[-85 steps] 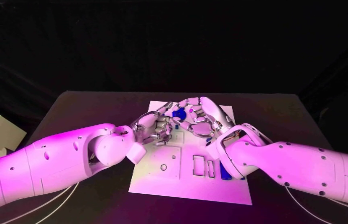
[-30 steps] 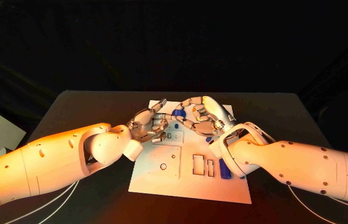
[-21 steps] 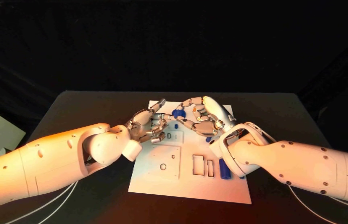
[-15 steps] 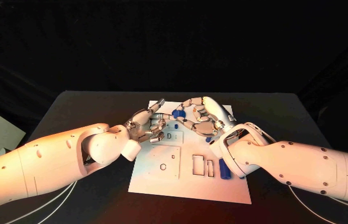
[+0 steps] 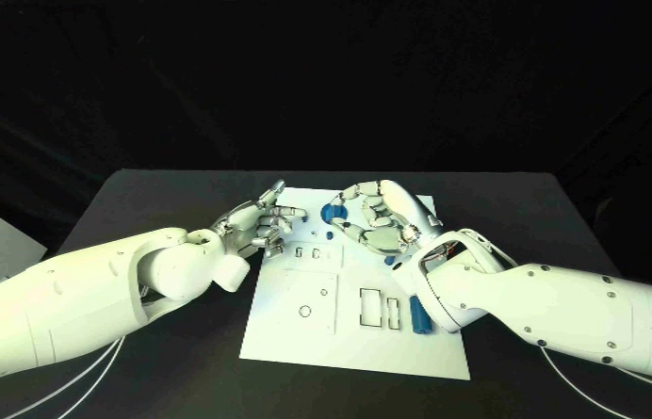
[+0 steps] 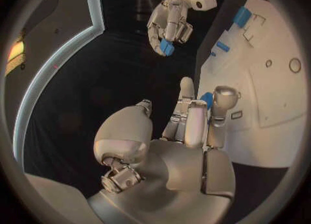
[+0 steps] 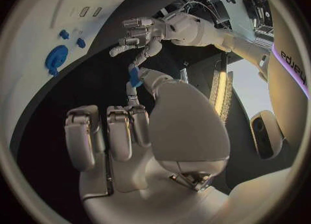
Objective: Assemble the parts on the task board
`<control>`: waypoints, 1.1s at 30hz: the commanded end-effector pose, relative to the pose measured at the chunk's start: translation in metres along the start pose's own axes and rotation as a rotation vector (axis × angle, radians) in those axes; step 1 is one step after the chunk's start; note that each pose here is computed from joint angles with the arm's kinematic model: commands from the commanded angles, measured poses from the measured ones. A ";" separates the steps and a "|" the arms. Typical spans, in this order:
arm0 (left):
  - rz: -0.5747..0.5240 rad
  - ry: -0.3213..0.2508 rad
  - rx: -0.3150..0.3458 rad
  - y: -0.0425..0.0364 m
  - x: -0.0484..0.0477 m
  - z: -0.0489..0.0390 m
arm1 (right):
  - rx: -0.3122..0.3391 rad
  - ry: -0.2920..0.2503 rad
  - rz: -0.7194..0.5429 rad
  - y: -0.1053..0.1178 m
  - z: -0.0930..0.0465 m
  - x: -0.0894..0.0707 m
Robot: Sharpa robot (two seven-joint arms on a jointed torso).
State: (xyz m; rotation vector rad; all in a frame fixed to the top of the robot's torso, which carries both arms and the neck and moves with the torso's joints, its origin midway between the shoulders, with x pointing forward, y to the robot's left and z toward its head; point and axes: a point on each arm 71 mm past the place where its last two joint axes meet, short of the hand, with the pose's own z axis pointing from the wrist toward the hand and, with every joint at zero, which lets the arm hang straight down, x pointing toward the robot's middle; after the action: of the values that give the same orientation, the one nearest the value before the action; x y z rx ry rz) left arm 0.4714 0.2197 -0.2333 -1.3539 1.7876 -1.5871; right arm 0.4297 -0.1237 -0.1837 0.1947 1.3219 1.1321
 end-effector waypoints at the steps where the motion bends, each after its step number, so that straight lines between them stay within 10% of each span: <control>1: 0.065 -0.090 0.047 -0.0059 -0.0106 -0.0024 | 0.044 0.037 -0.039 -0.003 0.000 0.003; 11: 0.021 -0.093 0.163 -0.0242 -0.0118 -0.0171 | 0.139 0.135 -0.131 -0.009 0.008 0.019; 33: 0.016 -0.082 0.282 -0.0489 -0.0001 -0.0334 | 0.200 0.174 -0.249 -0.030 0.019 0.058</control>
State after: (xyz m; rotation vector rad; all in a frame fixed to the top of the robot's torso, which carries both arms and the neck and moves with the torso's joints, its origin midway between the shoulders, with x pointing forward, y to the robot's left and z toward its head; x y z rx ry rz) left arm 0.4635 0.2428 -0.1832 -1.2543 1.4987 -1.6601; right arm 0.4523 -0.0881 -0.2347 0.1131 1.5585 0.8428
